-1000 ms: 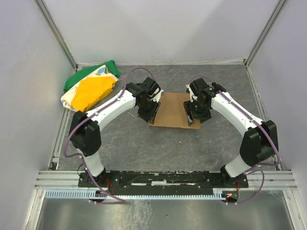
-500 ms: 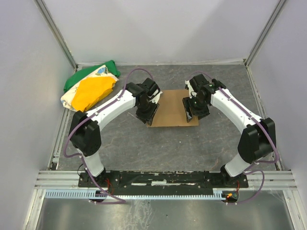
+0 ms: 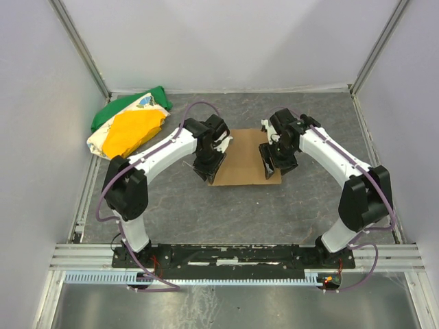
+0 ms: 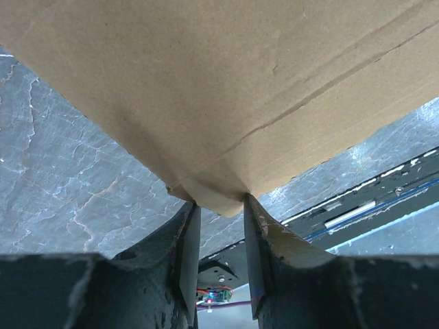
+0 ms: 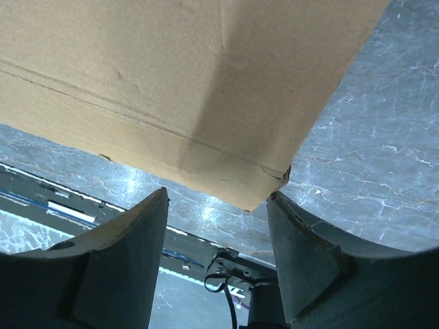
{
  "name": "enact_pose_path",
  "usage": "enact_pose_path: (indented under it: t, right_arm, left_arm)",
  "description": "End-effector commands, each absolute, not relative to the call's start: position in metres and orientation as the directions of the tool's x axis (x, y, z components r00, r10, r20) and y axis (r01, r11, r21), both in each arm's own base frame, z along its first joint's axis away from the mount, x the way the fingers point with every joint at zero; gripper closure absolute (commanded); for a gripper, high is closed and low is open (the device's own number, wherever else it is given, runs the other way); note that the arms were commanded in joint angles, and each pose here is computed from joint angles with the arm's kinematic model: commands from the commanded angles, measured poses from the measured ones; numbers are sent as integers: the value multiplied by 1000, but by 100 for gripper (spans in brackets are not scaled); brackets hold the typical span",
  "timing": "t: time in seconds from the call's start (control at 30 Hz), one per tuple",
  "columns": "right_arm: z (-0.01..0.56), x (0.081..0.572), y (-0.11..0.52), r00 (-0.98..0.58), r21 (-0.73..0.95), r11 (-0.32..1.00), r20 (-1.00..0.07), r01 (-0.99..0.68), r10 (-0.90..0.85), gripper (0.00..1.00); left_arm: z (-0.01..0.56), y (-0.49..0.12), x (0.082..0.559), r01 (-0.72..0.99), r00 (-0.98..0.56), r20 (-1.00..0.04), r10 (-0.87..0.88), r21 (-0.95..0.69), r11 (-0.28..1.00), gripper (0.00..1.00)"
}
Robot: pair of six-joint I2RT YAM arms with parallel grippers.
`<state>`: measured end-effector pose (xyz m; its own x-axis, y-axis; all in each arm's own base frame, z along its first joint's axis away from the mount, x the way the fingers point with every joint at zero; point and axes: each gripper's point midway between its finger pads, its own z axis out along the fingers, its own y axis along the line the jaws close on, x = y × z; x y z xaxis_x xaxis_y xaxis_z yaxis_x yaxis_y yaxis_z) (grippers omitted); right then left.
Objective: Fold the paper box
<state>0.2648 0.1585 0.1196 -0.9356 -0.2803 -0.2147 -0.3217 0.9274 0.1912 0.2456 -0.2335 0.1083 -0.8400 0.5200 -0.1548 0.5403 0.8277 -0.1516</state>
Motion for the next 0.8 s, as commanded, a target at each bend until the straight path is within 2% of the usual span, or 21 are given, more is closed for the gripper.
enact_pose_path:
  t: [0.0,0.1,0.23,0.4,0.6,0.7,0.73,0.77]
  right_arm:
    - [125,262,191,-919,332,865,-256,-376,-302,33]
    - [122,262,191,-921,331,867,-252,-372,-298,33]
    - [136,270,186,-914,306,882,-308,-358,-265,23]
    - [164,280,167,-886,214,917,-401,-338,-233,16]
    - [191,303,151,-826,148,945,-537,-293,-172,14]
    - [202,316,178,-788,267,905,-606,-331,-109,25]
    - [203,321,192,-780,321,878,-620,-356,-89,37]
    - [202,325,205,-786,377,851,-615,-365,-65,53]
  left_arm:
    - [127,-269,254,620,-781,-285,556,-248,744,63]
    - [128,-270,256,615,-785,-291,548,-255,746,63]
    - [142,-265,270,581,-801,-346,489,-250,775,56]
    - [185,-247,294,509,-807,-477,347,-266,818,51]
    - [237,-226,312,434,-740,-661,126,-326,840,47]
    - [246,-240,295,466,-717,-697,3,-477,745,53]
    - [248,-246,286,471,-719,-693,-48,-536,701,64]
    - [246,-250,278,467,-725,-682,-98,-591,658,84]
